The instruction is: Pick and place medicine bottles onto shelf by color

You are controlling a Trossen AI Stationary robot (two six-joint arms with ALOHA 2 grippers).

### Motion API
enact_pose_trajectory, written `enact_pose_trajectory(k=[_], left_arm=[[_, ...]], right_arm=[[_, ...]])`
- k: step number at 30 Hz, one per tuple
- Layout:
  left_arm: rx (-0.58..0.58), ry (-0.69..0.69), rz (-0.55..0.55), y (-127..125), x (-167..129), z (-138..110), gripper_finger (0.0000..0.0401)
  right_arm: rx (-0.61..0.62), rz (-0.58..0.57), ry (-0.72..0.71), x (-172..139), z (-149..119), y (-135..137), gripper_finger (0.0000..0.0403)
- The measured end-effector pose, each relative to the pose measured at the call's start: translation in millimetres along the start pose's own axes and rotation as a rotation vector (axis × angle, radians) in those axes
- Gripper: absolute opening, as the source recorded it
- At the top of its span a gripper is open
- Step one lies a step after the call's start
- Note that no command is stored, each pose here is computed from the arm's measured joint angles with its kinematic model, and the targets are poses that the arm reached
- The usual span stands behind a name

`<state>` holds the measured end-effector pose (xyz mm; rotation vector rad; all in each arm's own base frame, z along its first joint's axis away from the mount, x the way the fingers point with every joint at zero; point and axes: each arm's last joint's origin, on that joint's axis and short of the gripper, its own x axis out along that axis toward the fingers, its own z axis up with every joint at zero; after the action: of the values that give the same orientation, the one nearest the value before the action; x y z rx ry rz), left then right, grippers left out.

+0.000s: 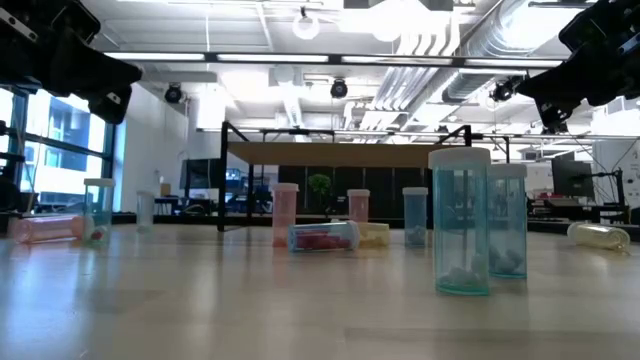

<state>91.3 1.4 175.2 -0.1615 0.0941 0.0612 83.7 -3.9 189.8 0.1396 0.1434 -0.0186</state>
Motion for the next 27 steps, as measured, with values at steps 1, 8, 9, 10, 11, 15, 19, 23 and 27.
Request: enact_pose_trajectory(k=[1, 8, 9, 10, 11, 15, 19, 23, 27], left_arm=[[0.000, 0.000, 0.000, 0.0, 0.0, -0.1, 0.0001], [0.000, 0.001, 0.000, 0.0, 0.1, -0.1, 0.0001], [0.000, 0.000, 0.000, 0.0, 0.0, 0.0, 0.0001], [0.000, 0.000, 0.000, 0.0, 0.0, -0.1, 0.0001], [0.000, 0.000, 0.000, 0.0, 0.0, 0.0, 0.0001], [0.000, 0.000, 0.000, 0.0, 0.0, -0.1, 0.0001], [0.001, 0.000, 0.000, 0.0, 0.0, -0.1, 0.0001], [0.000, 0.000, 0.000, 0.0, 0.0, -0.1, 0.0001], [0.000, -0.007, -0.001, -0.1, 0.0, 0.6, 0.0001]], right_arm=[[0.000, 0.000, 0.000, 0.0, 0.0, 0.0, 0.0000], [0.000, 0.000, 0.000, 0.0, 0.0, 0.0, 0.0000], [0.000, 0.000, 0.000, 0.0, 0.0, 0.0, 0.0000], [0.000, 0.000, 0.000, 0.0, 0.0, 0.0, 0.0000], [0.000, 0.000, 0.001, 0.0, 0.0, 0.0, 0.0000], [0.000, 0.000, 0.000, 0.0, 0.0, 0.0, 0.0000], [0.000, 0.000, 0.001, 0.0, -0.1, 0.0, 0.0000], [0.000, 0.000, 0.000, 0.0, 0.0, 0.0, 0.0000], [0.000, 0.000, 0.000, 0.0, 0.0, 0.0, 0.0000]])
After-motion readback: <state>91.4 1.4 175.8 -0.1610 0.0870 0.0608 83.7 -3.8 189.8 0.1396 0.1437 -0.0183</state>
